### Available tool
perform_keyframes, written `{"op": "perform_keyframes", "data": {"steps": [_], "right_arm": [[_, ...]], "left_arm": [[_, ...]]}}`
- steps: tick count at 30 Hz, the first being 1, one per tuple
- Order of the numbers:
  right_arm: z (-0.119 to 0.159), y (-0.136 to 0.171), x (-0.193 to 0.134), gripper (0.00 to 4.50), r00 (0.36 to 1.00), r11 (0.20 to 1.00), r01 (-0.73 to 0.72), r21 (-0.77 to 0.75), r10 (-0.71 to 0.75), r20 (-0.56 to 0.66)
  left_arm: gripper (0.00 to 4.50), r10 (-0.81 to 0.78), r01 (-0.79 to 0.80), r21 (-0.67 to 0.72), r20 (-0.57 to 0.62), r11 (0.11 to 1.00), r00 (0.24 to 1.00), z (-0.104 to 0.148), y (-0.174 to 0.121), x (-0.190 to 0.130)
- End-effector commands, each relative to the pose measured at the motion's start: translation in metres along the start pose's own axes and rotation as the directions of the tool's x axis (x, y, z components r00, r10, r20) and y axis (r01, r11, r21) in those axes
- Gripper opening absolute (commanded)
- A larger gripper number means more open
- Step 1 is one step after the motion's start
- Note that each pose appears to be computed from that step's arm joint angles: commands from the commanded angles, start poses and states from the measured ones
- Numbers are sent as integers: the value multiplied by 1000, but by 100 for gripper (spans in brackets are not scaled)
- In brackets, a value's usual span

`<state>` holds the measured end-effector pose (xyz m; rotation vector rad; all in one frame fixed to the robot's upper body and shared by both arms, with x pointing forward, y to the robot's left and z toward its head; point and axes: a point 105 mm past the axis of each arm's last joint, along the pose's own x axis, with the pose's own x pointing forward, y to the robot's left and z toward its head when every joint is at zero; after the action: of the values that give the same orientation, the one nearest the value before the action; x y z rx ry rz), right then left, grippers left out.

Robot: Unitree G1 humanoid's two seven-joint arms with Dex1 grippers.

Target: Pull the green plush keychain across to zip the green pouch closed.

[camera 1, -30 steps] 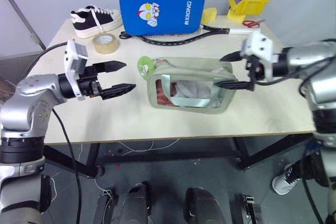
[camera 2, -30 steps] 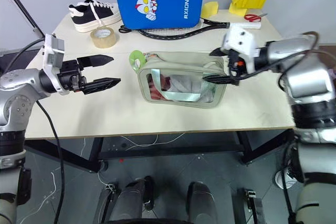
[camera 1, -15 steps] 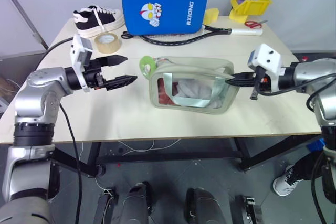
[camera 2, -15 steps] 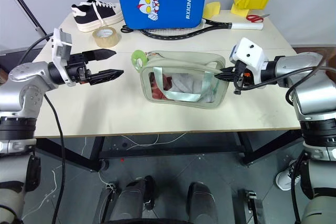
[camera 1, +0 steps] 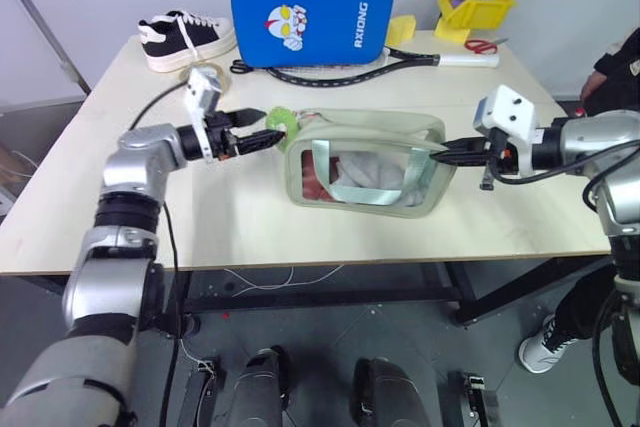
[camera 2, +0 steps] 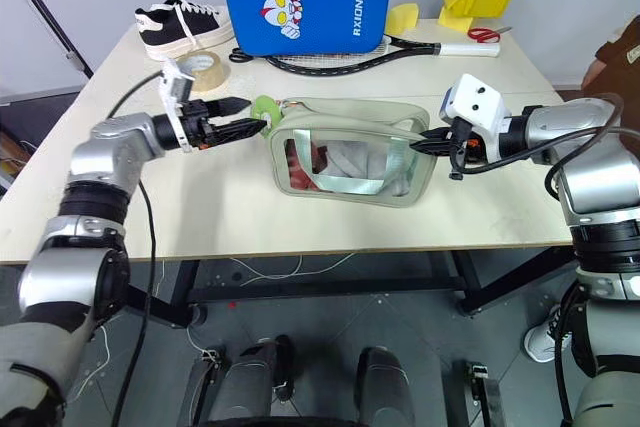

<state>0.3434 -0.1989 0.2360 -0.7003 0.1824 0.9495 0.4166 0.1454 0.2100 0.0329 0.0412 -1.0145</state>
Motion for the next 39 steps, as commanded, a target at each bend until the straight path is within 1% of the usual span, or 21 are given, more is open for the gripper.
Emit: {"op": "perform_keyframes", "data": {"steps": [1,3,5,8,10,13,15,17,19,21,23,24,25,26,27,30,31,33,35,37,39], "right_arm": [[14,-5,-12,0,999,999,38,-37,-37,31],[14,-5,-12,0,999,999,38,-37,-37,34],[15,-4,-12,0,999,999,38,-36,-37,38],[17,-2,-10,0,998,999,30,-35,-28,51],[18,1,-7,0,998,999,11,-38,-9,59],[19,4,-2,0,998,999,-1,-42,3,62],[20,4,1,0,998,999,-5,-42,8,67],[21,5,2,0,997,999,-12,-44,15,72],[22,4,6,0,997,999,-14,-47,17,76],[24,3,8,0,996,999,-12,-50,17,85],[26,2,8,0,996,999,-6,-53,11,88],[26,2,8,0,996,999,-1,-54,6,89],[26,1,7,0,996,999,4,-53,1,87],[26,1,6,0,996,999,8,-53,-3,86],[26,1,6,0,996,999,10,-52,-6,85],[26,0,3,0,996,999,20,-47,-16,87],[25,0,3,0,996,999,22,-45,-18,87],[24,1,3,0,996,999,24,-42,-20,87],[23,1,4,0,996,999,24,-38,-20,86],[22,1,6,0,996,999,25,-36,-22,86],[23,0,7,0,996,999,26,-36,-23,88]], "left_arm": [[208,33,-36,58,48,998,998,22,7,4],[115,34,-37,56,57,998,998,24,8,6],[4,27,-31,67,61,997,998,26,8,5],[4,13,-19,80,75,997,997,32,8,-5],[4,-21,12,96,94,995,995,41,4,-17],[4,-126,107,110,184,988,975,73,-17,-38],[4,-145,120,122,228,985,963,89,-26,-42],[4,-134,104,133,247,986,960,98,-30,-39],[4,-175,143,151,226,978,958,99,-44,-14],[4,-209,184,137,203,973,957,93,-55,13],[72,-181,163,115,161,980,970,82,-54,33],[100,-173,155,132,138,979,975,78,-55,39],[154,-167,151,129,128,980,978,76,-56,45],[218,-165,150,124,124,981,978,75,-57,49],[257,-172,157,123,121,980,978,75,-58,50],[417,-158,146,133,90,980,983,73,-54,44],[443,-148,135,138,88,981,985,73,-52,40],[443,-130,114,137,114,984,985,81,-46,29],[443,-115,101,124,119,987,986,84,-38,8],[443,-131,119,126,87,985,988,78,-37,-8],[443,-177,171,136,37,976,984,65,-44,-18]]}}
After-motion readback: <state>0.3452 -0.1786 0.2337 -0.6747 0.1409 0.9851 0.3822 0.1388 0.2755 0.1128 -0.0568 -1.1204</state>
